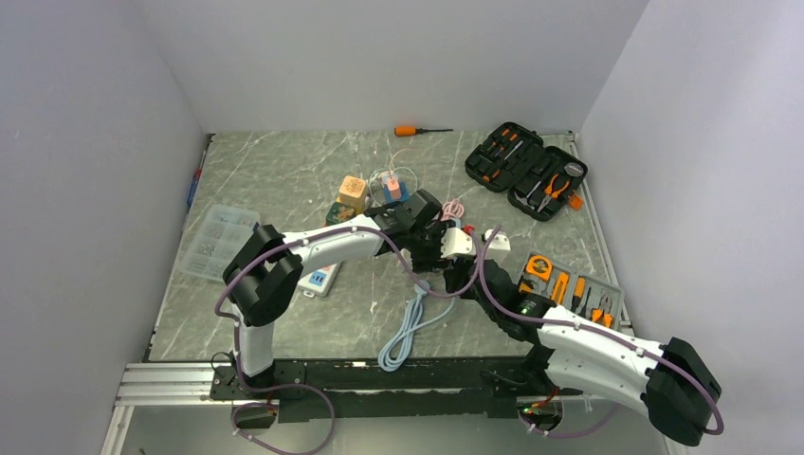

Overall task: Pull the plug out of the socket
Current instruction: Remove the plug from the socket.

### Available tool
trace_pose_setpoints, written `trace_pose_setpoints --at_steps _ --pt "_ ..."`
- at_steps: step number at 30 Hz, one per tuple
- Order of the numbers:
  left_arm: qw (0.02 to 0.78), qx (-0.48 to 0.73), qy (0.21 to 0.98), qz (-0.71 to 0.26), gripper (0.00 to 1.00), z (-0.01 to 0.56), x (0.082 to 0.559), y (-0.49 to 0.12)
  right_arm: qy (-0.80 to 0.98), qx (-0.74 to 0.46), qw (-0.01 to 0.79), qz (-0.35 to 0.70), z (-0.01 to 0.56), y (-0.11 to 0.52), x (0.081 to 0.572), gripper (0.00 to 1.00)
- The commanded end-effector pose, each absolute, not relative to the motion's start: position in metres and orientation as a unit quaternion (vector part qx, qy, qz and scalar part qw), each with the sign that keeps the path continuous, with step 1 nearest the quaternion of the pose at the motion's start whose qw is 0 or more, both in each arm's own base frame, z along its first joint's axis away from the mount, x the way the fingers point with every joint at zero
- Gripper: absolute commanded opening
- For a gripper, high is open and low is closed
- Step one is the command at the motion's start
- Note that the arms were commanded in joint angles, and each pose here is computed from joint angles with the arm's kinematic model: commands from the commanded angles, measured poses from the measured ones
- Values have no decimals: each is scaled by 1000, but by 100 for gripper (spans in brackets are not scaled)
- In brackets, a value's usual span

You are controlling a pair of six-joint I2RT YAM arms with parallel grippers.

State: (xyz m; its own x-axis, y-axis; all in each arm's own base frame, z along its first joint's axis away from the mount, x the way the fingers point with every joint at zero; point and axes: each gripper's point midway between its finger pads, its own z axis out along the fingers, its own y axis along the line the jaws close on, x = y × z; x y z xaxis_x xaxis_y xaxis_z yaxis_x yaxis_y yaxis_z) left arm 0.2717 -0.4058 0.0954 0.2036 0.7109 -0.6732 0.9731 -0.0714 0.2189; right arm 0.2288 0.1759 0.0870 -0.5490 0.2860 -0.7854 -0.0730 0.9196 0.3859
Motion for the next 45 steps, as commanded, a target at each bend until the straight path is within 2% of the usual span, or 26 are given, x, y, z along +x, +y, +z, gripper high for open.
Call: trace_pose_setpoints --at_steps 1,3,9,12,19,26,30,35,39,41,45 --pt "356 701 591 -180 20 115 283 -406 814 81 511 265 128 196 240 58" --pt "356 699 593 -183 20 118 282 -407 818 78 505 265 123 197 238 66" --pt "361 692 595 -192 18 130 282 -412 826 72 490 269 112 203 240 72" --pt "365 689 595 -196 17 134 282 -413 826 74 487 275 109 204 245 71" --pt "382 680 593 -201 15 154 285 -420 839 65 464 275 95 214 257 60" --pt "391 671 593 -212 14 166 280 -422 833 87 474 273 92 203 253 59" --pt "392 675 586 -217 13 173 271 -426 840 87 470 259 91 207 261 49" --pt "399 675 585 -208 11 181 274 -425 850 84 459 244 88 210 265 21" --pt "401 682 581 -193 8 181 275 -417 854 98 465 211 82 191 262 6" --pt "400 684 581 -184 8 179 275 -411 856 107 466 196 79 178 261 0" --pt "395 697 576 -163 7 175 274 -395 864 117 457 174 71 158 259 0"
